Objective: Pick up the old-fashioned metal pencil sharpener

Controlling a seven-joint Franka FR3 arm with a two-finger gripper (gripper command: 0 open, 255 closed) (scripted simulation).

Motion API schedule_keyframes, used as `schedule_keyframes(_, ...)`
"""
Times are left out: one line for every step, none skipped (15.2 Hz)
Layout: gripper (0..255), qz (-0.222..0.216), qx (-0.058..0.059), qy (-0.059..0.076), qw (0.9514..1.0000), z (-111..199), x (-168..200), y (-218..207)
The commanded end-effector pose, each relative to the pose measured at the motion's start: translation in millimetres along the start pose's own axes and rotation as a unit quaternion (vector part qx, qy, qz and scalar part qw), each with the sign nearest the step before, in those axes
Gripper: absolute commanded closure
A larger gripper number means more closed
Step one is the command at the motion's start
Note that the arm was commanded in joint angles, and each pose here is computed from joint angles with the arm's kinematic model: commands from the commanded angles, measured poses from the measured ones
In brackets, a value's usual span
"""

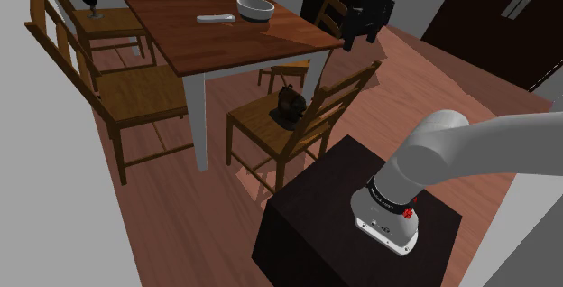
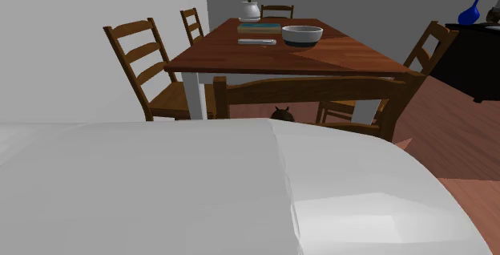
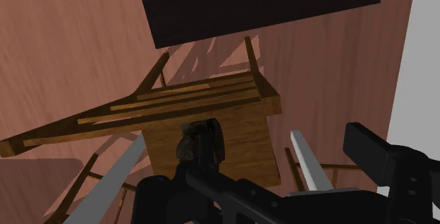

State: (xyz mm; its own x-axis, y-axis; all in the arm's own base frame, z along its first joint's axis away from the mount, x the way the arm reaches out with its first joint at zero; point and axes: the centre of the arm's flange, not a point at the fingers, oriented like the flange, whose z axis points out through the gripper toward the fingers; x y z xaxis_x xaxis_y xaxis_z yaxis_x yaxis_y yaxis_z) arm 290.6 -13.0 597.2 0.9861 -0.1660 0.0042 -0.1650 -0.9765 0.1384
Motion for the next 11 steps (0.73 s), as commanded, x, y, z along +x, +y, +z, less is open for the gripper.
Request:
schedule_keyframes(0, 0.000, 0.000, 0.000, 1.0000, 0, 0, 0)
schedule_keyframes(0, 0.002, 0.003, -0.001, 1.0000, 11, 7, 4)
schedule_keyframes(0, 0.004, 0.006, -0.001, 1.0000, 22, 13, 8)
schedule_keyframes(0, 0.006, 0.009, -0.002, 0.9999, 33, 20, 12)
schedule_keyframes(0, 0.007, 0.012, -0.002, 0.9999, 44, 26, 16)
schedule_keyframes(0, 0.009, 0.015, -0.003, 0.9998, 56, 33, 20)
schedule_keyframes(0, 0.011, 0.018, -0.003, 0.9998, 67, 40, 23)
schedule_keyframes(0, 0.013, 0.021, -0.004, 0.9997, 78, 46, 27)
schedule_keyframes(0, 0.015, 0.024, -0.004, 0.9996, 89, 53, 31)
schedule_keyframes(0, 0.017, 0.027, -0.005, 0.9995, 101, 59, 35)
schedule_keyframes(0, 0.019, 0.030, -0.005, 0.9994, 112, 65, 38)
